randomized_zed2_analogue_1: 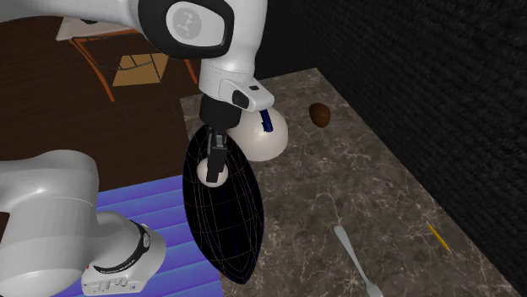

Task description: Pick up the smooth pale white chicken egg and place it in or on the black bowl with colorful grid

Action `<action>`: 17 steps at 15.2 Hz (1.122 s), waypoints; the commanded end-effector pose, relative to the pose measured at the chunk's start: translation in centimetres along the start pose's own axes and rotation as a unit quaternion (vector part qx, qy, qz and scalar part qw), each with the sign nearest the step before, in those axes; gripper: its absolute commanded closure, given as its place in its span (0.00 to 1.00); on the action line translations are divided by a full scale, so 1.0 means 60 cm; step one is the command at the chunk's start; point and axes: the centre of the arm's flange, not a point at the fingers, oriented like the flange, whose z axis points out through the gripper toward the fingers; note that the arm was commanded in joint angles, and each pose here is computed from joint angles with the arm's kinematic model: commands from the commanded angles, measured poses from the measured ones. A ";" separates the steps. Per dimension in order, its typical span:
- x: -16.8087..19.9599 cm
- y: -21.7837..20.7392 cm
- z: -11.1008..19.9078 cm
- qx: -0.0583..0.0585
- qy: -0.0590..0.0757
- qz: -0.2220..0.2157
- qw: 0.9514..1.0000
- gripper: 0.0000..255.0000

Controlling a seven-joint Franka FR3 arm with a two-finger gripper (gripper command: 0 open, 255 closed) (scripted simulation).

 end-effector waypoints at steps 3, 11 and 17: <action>0.010 -0.012 0.032 0.000 0.000 0.000 1.000 1.00; 0.014 -0.016 0.042 0.000 0.000 0.000 1.000 1.00; 0.014 -0.016 0.042 0.000 0.000 0.000 1.000 0.00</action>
